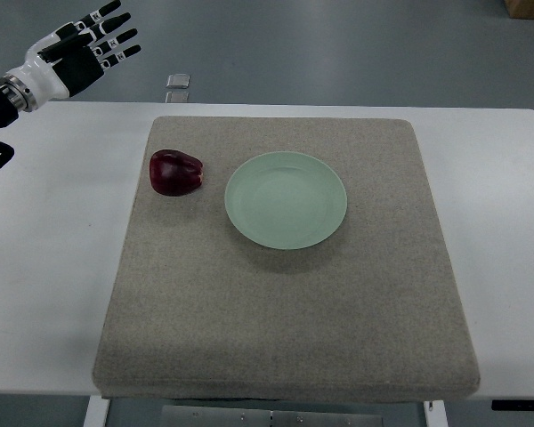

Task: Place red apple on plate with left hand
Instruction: 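Move the open left hand forward toward the dark red apple, then lower the left hand over the red apple and close fingers around it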

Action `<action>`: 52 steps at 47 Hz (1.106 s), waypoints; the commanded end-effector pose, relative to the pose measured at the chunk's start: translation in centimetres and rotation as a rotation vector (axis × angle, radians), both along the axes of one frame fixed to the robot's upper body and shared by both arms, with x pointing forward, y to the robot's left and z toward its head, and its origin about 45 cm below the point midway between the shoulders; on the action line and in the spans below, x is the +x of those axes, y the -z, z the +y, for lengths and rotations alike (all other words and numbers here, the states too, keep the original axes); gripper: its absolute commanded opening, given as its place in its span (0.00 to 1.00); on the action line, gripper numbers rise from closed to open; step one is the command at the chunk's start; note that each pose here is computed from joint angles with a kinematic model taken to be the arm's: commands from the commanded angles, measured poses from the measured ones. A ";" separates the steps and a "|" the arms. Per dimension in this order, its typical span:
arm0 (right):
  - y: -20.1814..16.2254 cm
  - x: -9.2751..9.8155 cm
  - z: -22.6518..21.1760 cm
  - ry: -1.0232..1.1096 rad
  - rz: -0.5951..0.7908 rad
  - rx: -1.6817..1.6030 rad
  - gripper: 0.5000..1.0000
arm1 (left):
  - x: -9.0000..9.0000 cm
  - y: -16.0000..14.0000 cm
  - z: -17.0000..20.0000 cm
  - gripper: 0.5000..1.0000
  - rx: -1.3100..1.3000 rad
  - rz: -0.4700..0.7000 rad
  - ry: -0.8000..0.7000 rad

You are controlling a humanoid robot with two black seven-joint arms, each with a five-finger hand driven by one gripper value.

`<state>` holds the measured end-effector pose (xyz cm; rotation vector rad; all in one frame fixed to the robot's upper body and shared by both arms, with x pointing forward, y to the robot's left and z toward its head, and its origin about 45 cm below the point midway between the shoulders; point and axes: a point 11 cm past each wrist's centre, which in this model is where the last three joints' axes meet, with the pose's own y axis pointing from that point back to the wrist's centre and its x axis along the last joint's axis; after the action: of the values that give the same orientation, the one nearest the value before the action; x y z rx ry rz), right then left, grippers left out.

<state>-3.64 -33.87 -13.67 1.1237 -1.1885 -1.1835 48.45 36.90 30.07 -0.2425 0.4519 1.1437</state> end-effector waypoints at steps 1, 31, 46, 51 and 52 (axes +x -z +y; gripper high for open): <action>0.0 0.0 0.0 0.000 0.000 0.000 0.86 | -0.1 0.1 0.1 1.00 0.001 0.001 0.003; 0.0 0.0 0.0 -0.001 0.000 0.000 0.86 | -0.9 1.8 -1.4 1.00 0.112 0.032 0.095; 0.0 0.0 0.0 0.001 0.000 0.000 0.86 | -1.2 0.3 -2.1 1.00 0.612 -0.113 0.240; 0.0 0.0 0.0 0.001 0.000 0.000 0.86 | -1.8 -0.7 -2.7 1.00 0.808 -0.184 0.320; 0.0 0.0 0.0 0.001 0.000 0.000 0.86 | -1.9 -0.9 -2.8 1.00 0.840 -0.195 0.336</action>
<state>-3.63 -33.87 -13.67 1.1240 -1.1884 -1.1832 46.96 34.41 30.38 0.3560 -0.0840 0.9301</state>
